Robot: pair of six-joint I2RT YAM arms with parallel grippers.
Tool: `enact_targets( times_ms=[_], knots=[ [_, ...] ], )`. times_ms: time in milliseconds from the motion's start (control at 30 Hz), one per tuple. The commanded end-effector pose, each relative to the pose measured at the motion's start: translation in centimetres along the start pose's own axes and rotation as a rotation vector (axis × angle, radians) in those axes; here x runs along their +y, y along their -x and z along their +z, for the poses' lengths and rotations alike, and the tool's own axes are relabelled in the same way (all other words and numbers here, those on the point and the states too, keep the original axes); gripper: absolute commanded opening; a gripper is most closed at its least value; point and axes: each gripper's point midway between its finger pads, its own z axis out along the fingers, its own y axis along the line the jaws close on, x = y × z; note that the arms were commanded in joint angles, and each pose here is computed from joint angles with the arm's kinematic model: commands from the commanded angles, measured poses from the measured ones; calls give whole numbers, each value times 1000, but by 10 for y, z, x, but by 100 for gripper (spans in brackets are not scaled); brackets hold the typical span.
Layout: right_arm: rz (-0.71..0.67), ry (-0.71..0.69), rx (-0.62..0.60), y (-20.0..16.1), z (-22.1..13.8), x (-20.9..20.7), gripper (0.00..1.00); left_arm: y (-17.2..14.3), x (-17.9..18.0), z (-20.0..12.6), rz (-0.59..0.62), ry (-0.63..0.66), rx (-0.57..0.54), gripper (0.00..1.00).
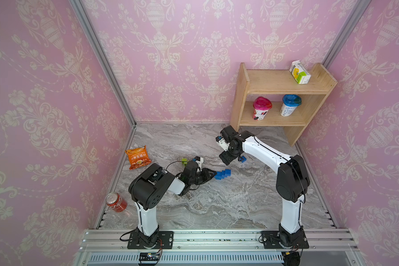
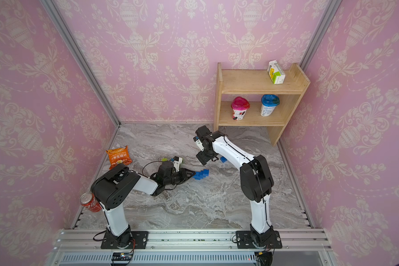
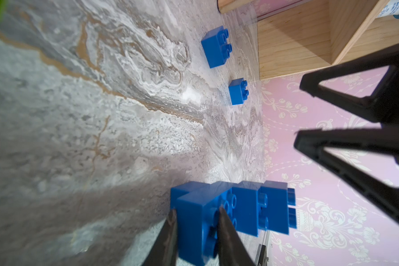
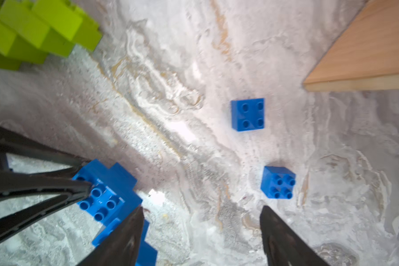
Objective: Assemble the letter v with lego
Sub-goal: Pick up the lego brick from the center of the board.
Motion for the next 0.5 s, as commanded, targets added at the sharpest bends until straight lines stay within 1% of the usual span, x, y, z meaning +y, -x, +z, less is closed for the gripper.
enact_targets(
  times_ms=[0, 67, 200, 267, 467],
  knots=[
    [-40, -17, 21, 8, 18, -12, 77, -14, 31, -1, -37, 110, 27, 19],
    [-63, 12, 27, 14, 31, -15, 76, -14, 31, -2, -37, 111, 26, 19],
    [-117, 24, 22, 26, 50, -21, 74, -13, 30, -2, -36, 109, 24, 19],
    [-126, 62, 15, 30, 59, -19, 74, -13, 29, -2, -35, 108, 25, 19],
    [-121, 91, 73, 22, 92, -32, 75, -12, 27, -5, -26, 113, 24, 19]
  ],
)
